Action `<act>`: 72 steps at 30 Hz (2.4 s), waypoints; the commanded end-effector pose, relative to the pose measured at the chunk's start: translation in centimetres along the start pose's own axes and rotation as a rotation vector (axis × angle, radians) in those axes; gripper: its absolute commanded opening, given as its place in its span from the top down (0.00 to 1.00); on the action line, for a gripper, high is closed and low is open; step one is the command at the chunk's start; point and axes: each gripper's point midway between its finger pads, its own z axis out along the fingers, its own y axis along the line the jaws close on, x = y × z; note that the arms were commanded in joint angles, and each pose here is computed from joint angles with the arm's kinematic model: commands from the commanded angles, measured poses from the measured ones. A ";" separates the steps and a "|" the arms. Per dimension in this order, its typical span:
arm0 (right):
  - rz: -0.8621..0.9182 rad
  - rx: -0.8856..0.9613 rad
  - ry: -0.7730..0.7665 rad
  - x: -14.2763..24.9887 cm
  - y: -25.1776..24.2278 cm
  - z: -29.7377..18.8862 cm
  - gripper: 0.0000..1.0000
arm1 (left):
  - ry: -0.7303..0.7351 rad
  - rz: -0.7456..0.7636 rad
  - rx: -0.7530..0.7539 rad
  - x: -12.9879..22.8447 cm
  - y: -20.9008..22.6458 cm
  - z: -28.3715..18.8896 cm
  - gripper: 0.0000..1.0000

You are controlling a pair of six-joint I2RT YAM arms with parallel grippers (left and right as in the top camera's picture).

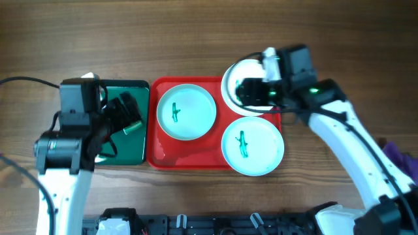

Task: Clean dirty plates on tray and stack at the side
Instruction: 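Reach left gripper to the sponge and right gripper to the lower-left plate, then grasp the sponge with left gripper and scrub the plate held by right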

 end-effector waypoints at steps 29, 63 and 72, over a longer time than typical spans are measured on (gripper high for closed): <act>0.177 0.226 0.221 6.1 -0.2 17.2 0.96 | 0.211 -0.176 -0.234 0.1 4.7 9.0 0.15; 0.175 0.132 0.312 6.6 -0.4 16.2 0.96 | 0.316 0.101 0.021 -2.0 -0.7 11.2 0.96; 0.184 0.131 0.319 6.6 -0.8 16.1 0.96 | 0.371 0.268 0.133 3.2 -8.9 14.0 0.96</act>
